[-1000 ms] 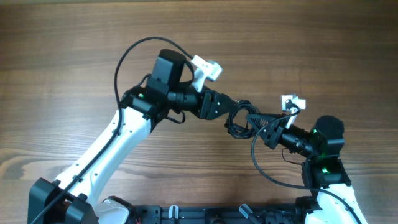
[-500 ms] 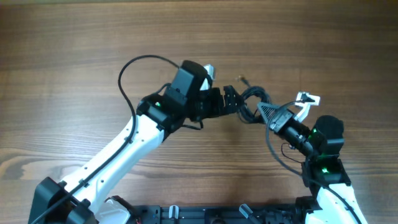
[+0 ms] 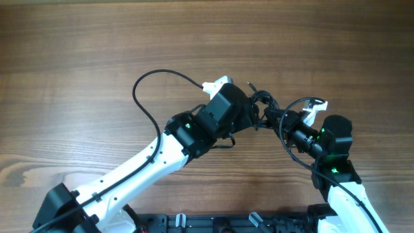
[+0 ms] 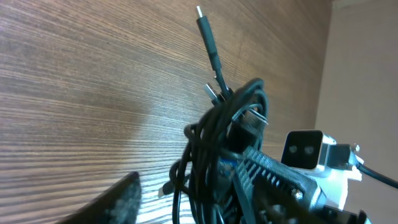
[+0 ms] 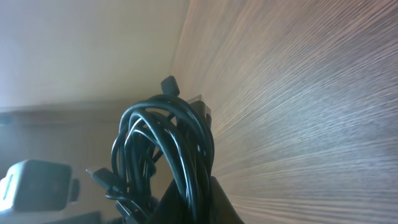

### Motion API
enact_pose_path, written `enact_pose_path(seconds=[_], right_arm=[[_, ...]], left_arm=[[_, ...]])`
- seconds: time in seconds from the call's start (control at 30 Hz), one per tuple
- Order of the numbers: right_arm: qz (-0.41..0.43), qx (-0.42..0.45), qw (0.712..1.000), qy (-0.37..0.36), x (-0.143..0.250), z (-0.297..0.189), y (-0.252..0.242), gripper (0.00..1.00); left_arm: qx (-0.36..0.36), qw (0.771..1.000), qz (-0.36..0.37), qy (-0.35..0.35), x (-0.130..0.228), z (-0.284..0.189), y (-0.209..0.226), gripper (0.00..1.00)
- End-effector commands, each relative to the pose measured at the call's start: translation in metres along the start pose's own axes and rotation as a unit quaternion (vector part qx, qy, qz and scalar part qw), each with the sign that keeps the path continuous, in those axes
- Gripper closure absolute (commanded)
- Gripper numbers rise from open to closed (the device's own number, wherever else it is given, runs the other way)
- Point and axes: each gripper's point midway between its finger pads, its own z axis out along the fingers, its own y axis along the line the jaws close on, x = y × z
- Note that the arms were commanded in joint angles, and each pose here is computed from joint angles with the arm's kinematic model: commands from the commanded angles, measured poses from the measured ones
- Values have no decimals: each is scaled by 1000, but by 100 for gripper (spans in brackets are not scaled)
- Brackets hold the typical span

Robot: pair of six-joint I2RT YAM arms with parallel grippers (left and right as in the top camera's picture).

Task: Untangle cables

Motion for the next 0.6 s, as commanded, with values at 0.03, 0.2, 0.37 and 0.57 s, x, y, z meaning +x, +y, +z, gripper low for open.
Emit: enact_pose_path(seconds=[0.03,0.2,0.37,0.57], right_arm=[[16,-20,999,23,7,0,9,96],[9,-25,1000,15,4,0,12,95],[-152,-51,987,2,1,-1,25,78],[-363,-81,928,35,13,-8,26,7]], left_arm=[[-10,1000,-3,-2,4,11,1,72],[-12,1000,-1,1,6,14,2,96],[-23,994,101,-27,-10,10,6,96],[-4,938,339,-76,-44,-41,-7,96]])
